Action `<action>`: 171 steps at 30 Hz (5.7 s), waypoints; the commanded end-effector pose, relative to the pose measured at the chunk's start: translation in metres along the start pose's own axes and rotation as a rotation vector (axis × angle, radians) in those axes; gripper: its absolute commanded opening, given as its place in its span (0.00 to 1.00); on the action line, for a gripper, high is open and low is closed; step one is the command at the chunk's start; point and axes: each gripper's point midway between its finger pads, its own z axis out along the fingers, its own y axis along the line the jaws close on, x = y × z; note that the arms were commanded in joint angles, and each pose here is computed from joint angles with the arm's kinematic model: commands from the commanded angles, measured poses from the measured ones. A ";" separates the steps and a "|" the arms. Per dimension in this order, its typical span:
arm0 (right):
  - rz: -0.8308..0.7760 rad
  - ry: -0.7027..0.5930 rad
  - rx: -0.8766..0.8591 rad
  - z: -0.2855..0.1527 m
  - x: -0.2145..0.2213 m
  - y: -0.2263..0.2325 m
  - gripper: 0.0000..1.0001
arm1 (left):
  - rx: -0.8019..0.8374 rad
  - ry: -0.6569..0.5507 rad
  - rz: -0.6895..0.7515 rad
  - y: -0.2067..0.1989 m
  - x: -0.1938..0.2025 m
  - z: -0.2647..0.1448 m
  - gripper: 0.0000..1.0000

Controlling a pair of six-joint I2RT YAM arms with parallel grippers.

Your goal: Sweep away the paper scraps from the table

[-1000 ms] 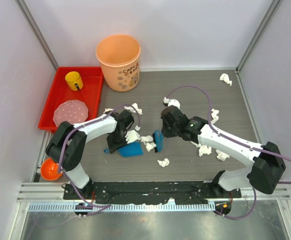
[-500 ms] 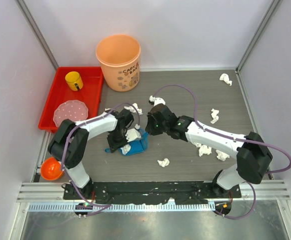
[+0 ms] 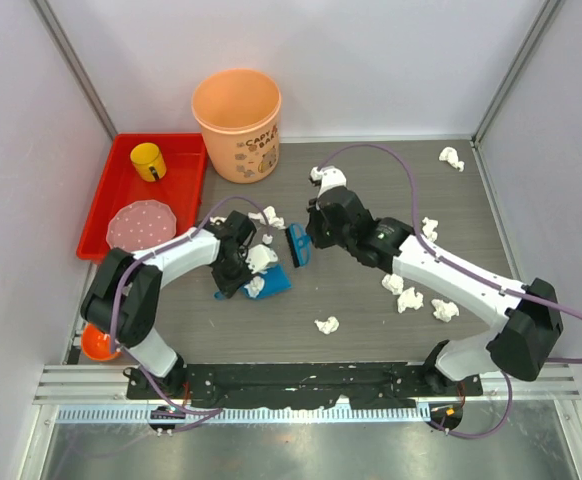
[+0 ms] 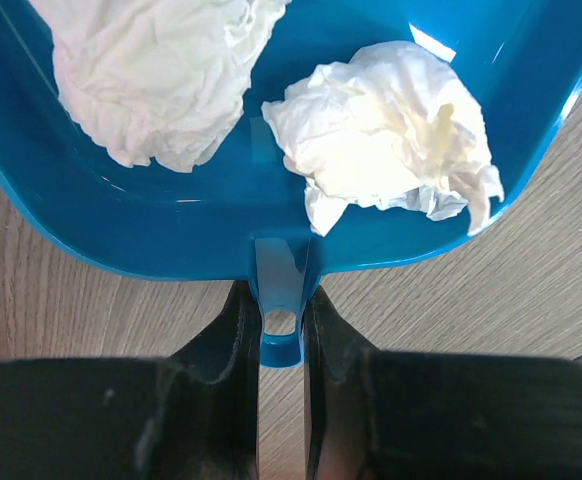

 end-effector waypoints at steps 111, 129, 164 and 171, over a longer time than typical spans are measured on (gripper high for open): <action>-0.283 -0.727 0.483 -0.118 -0.281 -0.119 0.01 | -0.973 -0.551 -0.142 0.206 -0.242 -0.323 0.00; -0.217 -0.842 0.610 -0.199 -0.269 -0.143 0.01 | -1.687 -0.176 0.285 0.205 -0.309 -0.372 0.00; -0.125 -0.876 0.310 -0.211 -0.258 -0.088 0.01 | -0.804 -0.562 -0.172 0.126 -0.140 -0.346 0.00; -0.223 -0.704 -0.003 -0.128 -0.218 0.032 0.01 | -0.597 -0.614 -0.473 0.112 -0.007 -0.303 0.00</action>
